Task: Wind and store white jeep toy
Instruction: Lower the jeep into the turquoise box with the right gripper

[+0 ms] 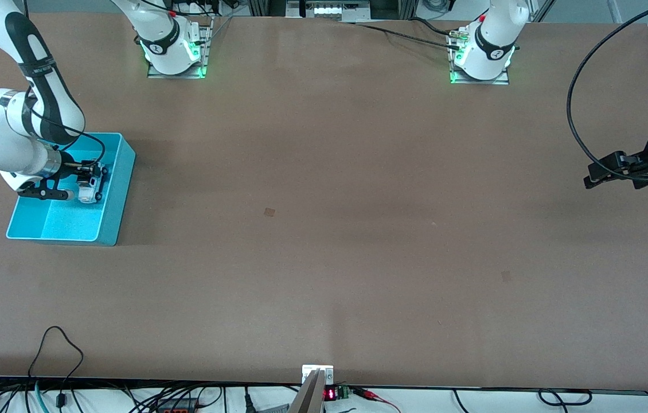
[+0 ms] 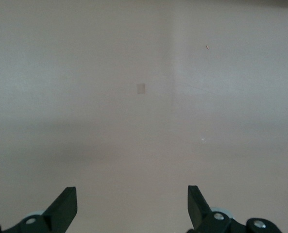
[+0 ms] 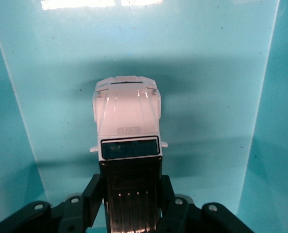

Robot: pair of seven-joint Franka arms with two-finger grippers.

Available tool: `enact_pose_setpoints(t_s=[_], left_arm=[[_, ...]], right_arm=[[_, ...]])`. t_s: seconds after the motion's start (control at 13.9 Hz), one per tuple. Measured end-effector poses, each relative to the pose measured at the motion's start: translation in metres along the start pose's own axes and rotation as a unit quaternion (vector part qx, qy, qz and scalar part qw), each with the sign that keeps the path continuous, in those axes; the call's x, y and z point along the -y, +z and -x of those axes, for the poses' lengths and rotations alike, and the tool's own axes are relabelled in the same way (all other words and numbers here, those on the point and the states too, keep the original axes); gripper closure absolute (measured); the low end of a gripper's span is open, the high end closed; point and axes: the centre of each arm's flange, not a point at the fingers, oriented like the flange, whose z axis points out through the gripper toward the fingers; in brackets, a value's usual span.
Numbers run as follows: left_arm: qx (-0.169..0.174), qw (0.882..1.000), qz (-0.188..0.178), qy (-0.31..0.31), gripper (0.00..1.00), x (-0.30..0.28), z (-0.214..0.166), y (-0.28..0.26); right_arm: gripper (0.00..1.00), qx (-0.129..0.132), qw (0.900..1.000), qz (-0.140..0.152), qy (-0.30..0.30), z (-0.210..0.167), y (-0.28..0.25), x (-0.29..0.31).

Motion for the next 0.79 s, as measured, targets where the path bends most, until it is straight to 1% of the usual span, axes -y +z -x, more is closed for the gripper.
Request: enact_pose_setpoints(t_s=[0.36, 0.5, 0.58, 0.72, 0.79], left_arm=[[-0.001, 1.000, 0.000, 0.004, 0.00, -0.005, 0.000, -0.001], [-0.001, 1.000, 0.000, 0.002, 0.00, -0.004, 0.001, -0.002], [-0.003, 1.000, 0.000, 0.002, 0.00, -0.004, 0.001, -0.003], [-0.007, 1.000, 0.000, 0.002, 0.00, -0.005, 0.003, -0.009], [-0.009, 1.000, 0.001, 0.002, 0.00, -0.005, 0.004, -0.011]], right_arm=[[0.49, -0.002, 1.000, 0.000, 0.000, -0.001, -0.001, 0.000], [0.38, -0.002, 1.000, 0.000, 0.001, -0.001, 0.001, -0.001], [0.38, -0.002, 1.000, 0.000, 0.001, -0.001, 0.001, -0.002], [0.23, -0.003, 1.000, 0.000, 0.002, -0.001, 0.001, -0.003], [0.23, -0.005, 1.000, 0.000, 0.002, -0.002, 0.000, -0.003]])
